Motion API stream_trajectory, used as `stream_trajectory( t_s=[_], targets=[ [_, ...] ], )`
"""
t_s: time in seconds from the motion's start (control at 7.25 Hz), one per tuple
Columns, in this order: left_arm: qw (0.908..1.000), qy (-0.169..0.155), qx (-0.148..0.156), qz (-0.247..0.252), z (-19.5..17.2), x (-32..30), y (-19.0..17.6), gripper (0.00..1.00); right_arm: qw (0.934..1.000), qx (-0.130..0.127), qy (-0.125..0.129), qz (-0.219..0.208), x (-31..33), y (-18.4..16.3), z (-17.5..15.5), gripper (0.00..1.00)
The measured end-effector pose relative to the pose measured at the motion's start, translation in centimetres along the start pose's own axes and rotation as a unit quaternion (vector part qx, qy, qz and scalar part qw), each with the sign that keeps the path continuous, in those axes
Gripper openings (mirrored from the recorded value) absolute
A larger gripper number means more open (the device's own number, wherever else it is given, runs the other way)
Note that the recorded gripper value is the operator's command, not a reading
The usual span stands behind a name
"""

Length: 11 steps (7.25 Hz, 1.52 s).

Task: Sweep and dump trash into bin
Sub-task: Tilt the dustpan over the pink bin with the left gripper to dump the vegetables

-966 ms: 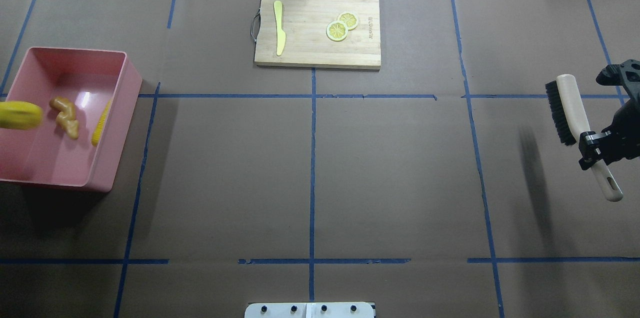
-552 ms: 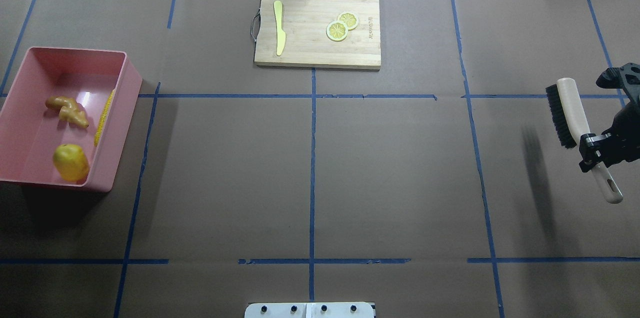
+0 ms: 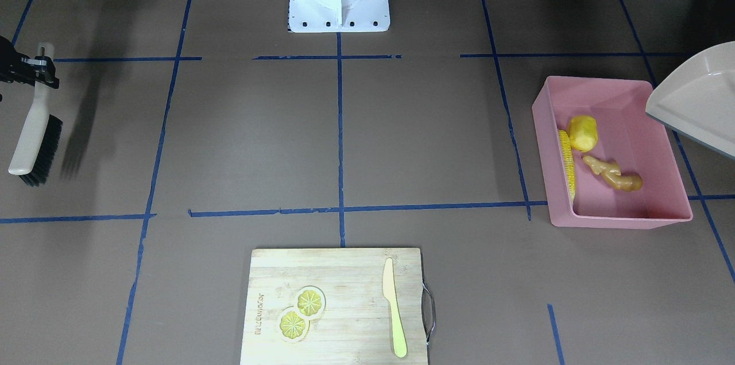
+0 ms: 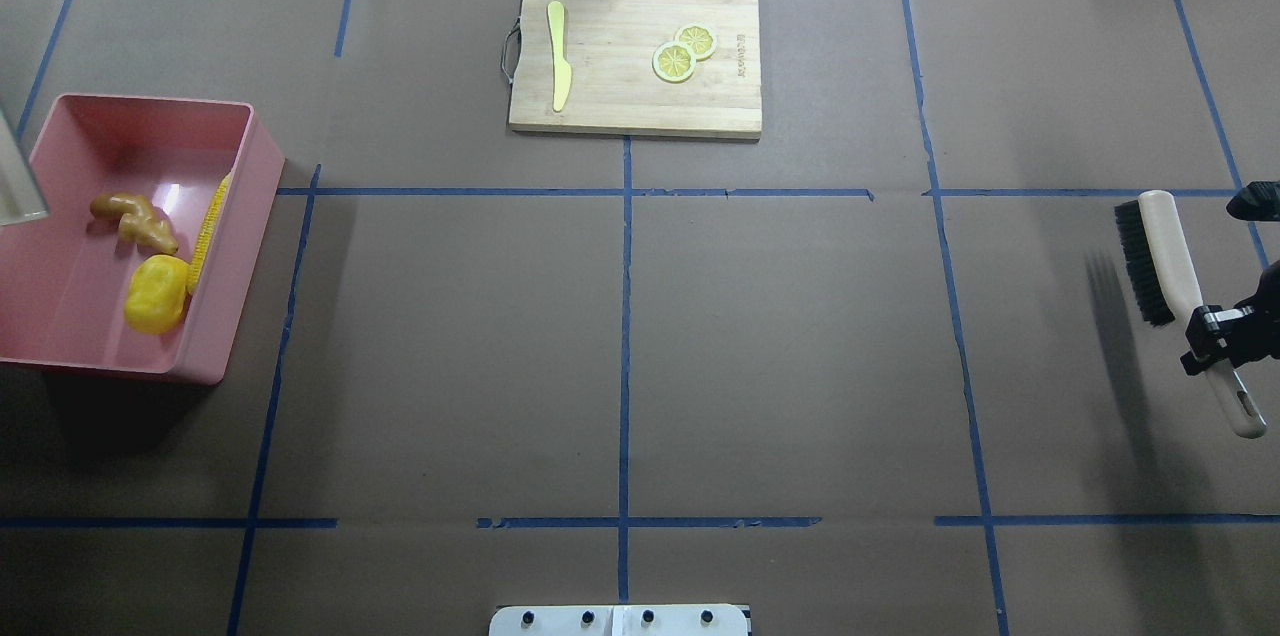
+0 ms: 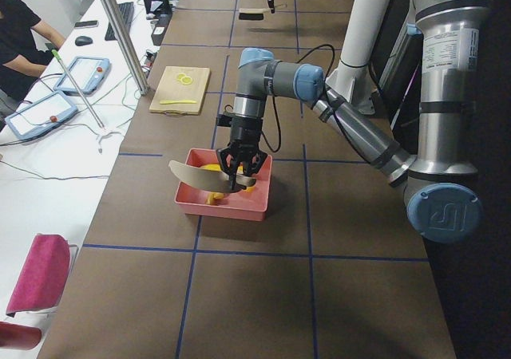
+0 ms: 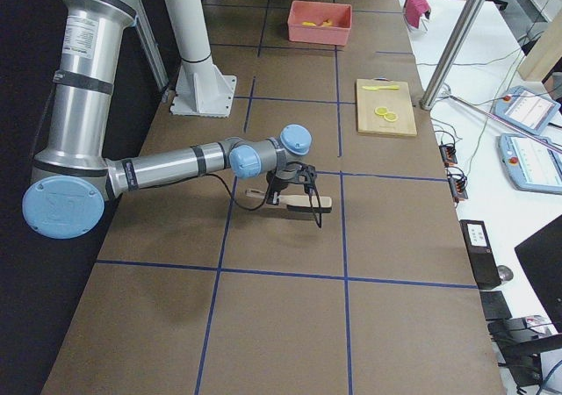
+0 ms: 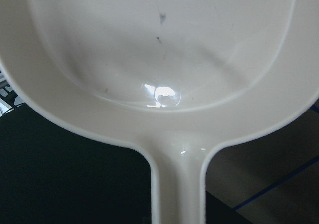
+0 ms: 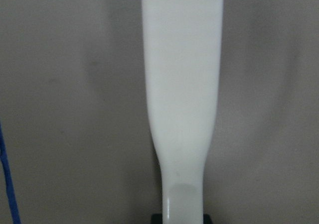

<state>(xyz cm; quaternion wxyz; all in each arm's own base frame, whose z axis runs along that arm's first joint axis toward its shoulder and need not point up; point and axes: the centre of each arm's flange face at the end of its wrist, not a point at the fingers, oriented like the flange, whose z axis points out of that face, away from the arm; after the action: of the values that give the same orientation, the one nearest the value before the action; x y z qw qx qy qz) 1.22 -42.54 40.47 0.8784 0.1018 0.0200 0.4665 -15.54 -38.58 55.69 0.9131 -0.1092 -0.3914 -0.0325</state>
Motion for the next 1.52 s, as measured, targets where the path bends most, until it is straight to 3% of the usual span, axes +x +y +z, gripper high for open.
stream_trajectory(
  t_s=[0.55, 0.97, 1.1, 1.24, 1.38, 1.52],
  targets=[
    [0.9899, 0.07, 0.124, 0.0, -4.6, 0.4, -4.1, 0.05, 0.9998, -0.019, 0.004, 0.007, 0.8, 0.6, 1.7, 0.02],
    [0.9839, 0.08, 0.16, -0.003, -6.7, 0.1, -5.6, 0.06, 0.9987, -0.047, 0.017, 0.002, 0.6, 0.6, 4.6, 0.03],
    [0.9812, 0.089, 0.171, -0.006, -7.2, 0.2, -6.0, 0.06, 0.9985, -0.052, 0.02, 0.0, 0.5, 0.5, 5.1, 0.14],
    [0.9789, 0.097, 0.18, -0.008, -7.6, 0.3, -6.4, 0.06, 0.9983, -0.054, 0.021, 0.0, 0.5, 0.5, 5.3, 0.91],
    [0.9778, 0.102, 0.183, -0.007, -7.7, 0.4, -6.7, 0.06, 0.9983, -0.054, 0.021, -0.002, 0.3, 0.4, 5.4, 1.0],
    [0.9772, 0.104, 0.185, -0.004, -7.7, 0.5, -7.0, 0.06, 0.9984, -0.052, 0.02, -0.003, 0.1, 0.2, 5.3, 1.0]
  ],
)
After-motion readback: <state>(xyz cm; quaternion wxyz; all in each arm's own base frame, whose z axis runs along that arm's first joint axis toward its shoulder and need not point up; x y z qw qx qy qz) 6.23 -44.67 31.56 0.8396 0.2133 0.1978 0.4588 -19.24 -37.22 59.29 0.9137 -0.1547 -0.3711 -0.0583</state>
